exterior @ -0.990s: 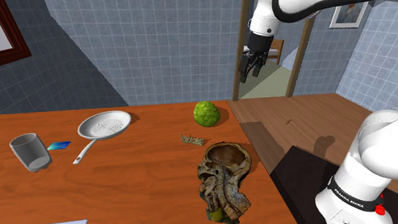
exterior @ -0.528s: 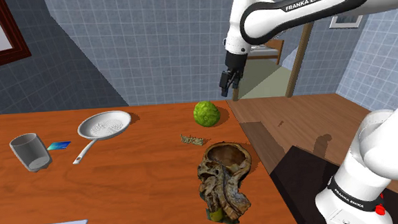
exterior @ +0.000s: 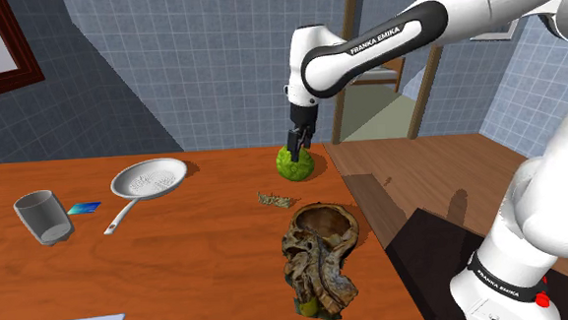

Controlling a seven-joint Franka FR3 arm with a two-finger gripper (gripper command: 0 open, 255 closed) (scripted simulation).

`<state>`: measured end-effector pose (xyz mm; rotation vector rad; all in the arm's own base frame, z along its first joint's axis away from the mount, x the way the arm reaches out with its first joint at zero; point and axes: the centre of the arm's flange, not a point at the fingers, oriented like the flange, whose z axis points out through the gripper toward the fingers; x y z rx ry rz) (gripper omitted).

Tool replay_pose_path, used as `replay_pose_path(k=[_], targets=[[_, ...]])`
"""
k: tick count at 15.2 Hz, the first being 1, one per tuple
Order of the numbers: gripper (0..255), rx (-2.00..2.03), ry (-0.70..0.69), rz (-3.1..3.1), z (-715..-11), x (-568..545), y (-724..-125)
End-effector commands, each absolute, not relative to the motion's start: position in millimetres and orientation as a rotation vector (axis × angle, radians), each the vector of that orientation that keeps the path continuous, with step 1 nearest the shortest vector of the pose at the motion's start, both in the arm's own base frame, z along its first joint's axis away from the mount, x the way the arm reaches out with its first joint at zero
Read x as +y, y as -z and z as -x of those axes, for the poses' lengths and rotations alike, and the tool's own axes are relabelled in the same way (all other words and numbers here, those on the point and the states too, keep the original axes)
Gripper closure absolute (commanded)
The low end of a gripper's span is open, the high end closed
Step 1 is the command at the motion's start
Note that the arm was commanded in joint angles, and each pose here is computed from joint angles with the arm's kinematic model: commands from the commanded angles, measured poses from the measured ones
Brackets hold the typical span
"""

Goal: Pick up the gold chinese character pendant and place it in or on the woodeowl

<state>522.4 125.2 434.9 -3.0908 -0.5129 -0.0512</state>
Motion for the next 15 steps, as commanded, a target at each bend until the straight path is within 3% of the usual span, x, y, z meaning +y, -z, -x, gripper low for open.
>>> replay_pose_path(k=[1,15], targets=[[0,-0.579,0.026,3.079,-539.0,140.5,-416.0],[0,-0.853,-0.082,3.016,-588.1,206.4,-302.9]])
